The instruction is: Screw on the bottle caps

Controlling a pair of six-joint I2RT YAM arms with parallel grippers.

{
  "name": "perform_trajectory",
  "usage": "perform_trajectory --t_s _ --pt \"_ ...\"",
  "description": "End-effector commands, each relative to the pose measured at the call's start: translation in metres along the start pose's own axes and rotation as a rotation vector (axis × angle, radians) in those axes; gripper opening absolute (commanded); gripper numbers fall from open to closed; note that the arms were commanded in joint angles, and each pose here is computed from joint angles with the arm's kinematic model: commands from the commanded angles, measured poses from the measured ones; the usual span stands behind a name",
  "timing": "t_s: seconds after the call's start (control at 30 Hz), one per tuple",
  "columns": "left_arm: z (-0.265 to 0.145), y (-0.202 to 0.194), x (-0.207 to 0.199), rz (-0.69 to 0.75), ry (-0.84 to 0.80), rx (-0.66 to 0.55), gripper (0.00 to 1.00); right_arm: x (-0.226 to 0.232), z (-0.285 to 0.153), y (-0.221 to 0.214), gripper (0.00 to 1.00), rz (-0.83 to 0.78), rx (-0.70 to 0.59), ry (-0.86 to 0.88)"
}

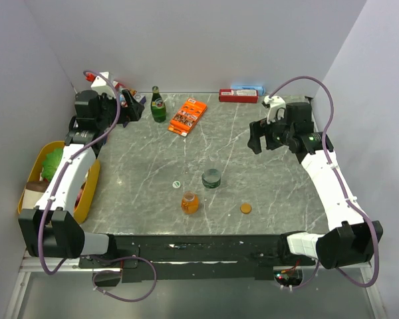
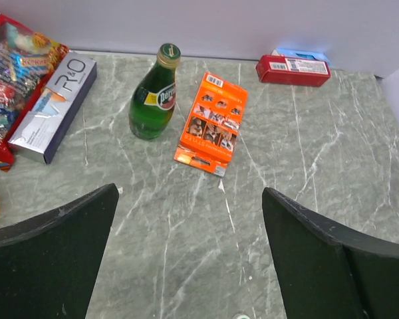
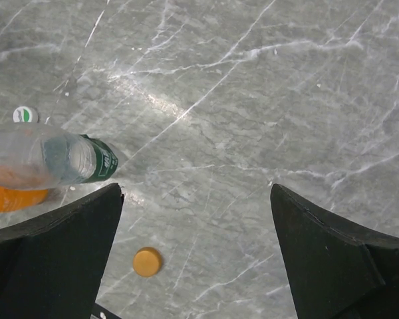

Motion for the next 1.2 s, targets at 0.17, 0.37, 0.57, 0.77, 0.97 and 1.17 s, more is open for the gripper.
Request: perform_trajectory --t_s 0.17,0.37,0.57,0.77,0.97,1.17 --pt "-0.012 -0.012 -0.01 0.093 -0.128 0.015 0.96 0.037 -0.04 0.019 1.0 -0.335 -0.127 0.382" --pt "-0.026 -0.026 -0.015 0.165 -0.213 0.055 0.96 0.09 -0.06 0.025 0.96 -0.527 -0.174 0.581" --pt "-0.041 -0.034 -0.019 0.219 -0.233 0.061 0.96 0.11 -0.041 0.014 0.9 -0.595 -0.117 0.674" --pt "-0.051 -0.04 -0.022 0.223 -0.252 0.056 0.96 0.115 -0.007 0.032 0.86 -0.565 -0.113 0.619" --pt "-0.055 -0.044 -0.024 0.226 -0.285 0.058 0.96 0.117 0.015 0.039 0.82 -0.487 -0.085 0.619" --pt "-0.056 -0.048 -0.027 0.214 -0.316 0.065 0.96 0.119 0.025 0.037 0.76 -0.474 -0.068 0.627"
Point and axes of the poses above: each gripper's point midway between its finger pads, its own z axis out along the fingers, its own x axis along the line the jaws close on, y = z × x, the point moved 8 cm from there along -z, back along the fingers, and after that the axes turned 2 degrees about z, right-handed, at the moved point
